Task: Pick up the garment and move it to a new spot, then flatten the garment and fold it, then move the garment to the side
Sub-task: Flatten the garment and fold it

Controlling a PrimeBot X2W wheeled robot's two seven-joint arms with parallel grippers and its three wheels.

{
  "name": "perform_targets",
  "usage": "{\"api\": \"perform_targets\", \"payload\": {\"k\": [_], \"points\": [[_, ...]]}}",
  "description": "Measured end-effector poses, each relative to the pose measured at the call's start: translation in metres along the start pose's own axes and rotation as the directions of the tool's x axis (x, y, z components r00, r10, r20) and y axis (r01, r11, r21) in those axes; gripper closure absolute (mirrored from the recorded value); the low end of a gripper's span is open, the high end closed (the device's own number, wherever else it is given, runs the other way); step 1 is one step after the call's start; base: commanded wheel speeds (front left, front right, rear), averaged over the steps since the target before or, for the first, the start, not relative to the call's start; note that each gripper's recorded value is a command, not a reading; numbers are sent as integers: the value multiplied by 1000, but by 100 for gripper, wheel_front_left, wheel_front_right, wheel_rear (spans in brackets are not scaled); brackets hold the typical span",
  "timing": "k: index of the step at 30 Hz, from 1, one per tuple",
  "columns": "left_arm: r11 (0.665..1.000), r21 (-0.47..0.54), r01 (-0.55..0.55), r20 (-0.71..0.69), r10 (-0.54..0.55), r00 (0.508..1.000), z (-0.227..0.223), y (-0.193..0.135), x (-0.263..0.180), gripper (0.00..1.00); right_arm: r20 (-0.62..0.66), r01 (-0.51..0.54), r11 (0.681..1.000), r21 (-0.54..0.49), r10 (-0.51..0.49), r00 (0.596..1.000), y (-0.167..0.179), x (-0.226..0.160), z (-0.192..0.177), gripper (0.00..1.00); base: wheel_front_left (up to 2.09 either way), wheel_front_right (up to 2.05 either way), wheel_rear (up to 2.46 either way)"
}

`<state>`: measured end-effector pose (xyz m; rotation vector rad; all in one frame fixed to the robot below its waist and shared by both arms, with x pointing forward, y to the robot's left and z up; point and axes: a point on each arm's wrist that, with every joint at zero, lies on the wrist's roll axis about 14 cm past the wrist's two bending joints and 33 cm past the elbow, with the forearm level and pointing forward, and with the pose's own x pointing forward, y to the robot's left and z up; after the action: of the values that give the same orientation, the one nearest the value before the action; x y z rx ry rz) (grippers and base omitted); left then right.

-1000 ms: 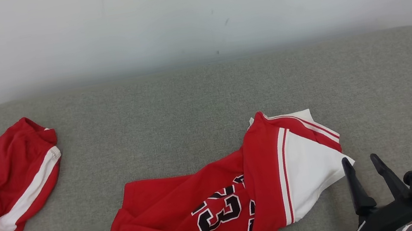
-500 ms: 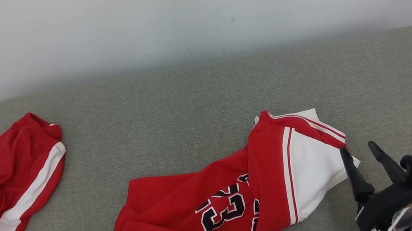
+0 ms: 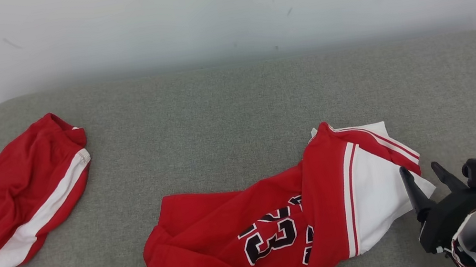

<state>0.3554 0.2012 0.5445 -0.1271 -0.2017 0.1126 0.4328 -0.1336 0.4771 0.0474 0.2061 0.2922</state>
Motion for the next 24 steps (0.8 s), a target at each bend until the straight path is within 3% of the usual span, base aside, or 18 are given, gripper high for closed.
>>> {"api": "perform_targets", "payload": {"k": [12,13,14,15,24], "points": [[1000,0,10,-19,-10,1000,-8,-2,5,0,-140,39,997,59,-31,990,-11,-7,-45,0,0,0,0],[1000,0,10,-21,-10,1000,-9,-2,5,0,-147,39,997,61,-30,989,-11,-7,-47,61,0,0,0],[1000,1,9,-21,-9,1000,-9,-2,6,0,-146,37,997,66,-27,989,-10,-7,-47,76,0,0,0],[1000,0,10,-22,-10,1000,-9,-2,6,0,-144,34,997,66,-24,989,-9,-6,-47,100,0,0,0],[1000,2,16,-27,-16,999,-11,-3,6,0,-105,21,997,68,-14,994,-9,-7,-39,100,0,0,0]]}}
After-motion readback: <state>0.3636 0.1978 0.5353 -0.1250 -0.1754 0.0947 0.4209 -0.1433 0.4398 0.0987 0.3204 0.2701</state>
